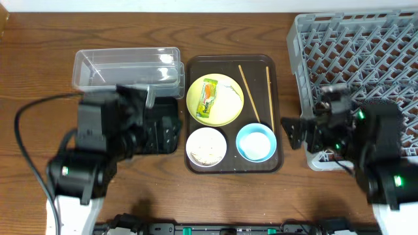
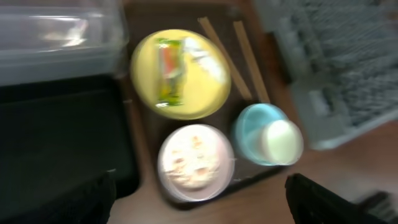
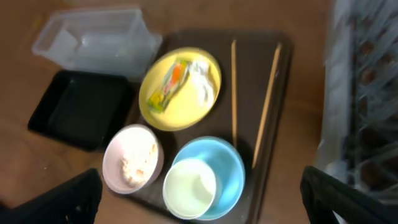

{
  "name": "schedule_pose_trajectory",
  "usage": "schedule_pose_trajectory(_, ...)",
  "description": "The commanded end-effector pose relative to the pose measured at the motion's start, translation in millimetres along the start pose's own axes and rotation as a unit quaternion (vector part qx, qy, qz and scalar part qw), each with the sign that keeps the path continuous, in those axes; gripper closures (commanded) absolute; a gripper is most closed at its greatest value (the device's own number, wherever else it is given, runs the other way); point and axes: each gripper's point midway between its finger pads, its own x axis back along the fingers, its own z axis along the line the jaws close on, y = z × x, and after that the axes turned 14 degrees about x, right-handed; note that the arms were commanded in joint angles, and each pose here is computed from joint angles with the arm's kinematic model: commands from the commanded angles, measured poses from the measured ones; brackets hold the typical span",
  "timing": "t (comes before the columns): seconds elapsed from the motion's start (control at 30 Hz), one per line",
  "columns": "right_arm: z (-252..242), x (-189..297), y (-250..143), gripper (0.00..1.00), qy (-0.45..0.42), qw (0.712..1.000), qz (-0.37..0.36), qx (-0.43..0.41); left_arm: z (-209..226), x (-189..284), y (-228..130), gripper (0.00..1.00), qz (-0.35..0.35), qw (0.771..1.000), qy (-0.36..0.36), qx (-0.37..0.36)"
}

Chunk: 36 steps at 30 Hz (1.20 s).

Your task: Sort waste into correct bins and load items into the dishwasher rack

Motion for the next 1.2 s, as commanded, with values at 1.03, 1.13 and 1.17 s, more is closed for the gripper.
schedule_pose_trajectory(1.03, -42.8, -0.4, -10.4, 0.09, -0.035, 0.985, 0.036, -0.165, -42.6, -238.7, -135.3, 0.67, 0.209, 0.967, 0.13, -0.07)
schedule_pose_trajectory(1.13, -43.2, -0.4, -9.0, 0.09, -0.036, 0.985, 0.033, -0.164, -48.7, -234.5, -131.1, 0.81, 0.205, 0.969, 0.12, -0.069)
schedule_pose_trajectory(1.17, -43.2, -0.4, -9.0, 0.09, -0.036, 0.985, 0.033, -0.163, -52.9, -231.5, -128.1, 0.88, 0.201, 0.971, 0.113, -0.068)
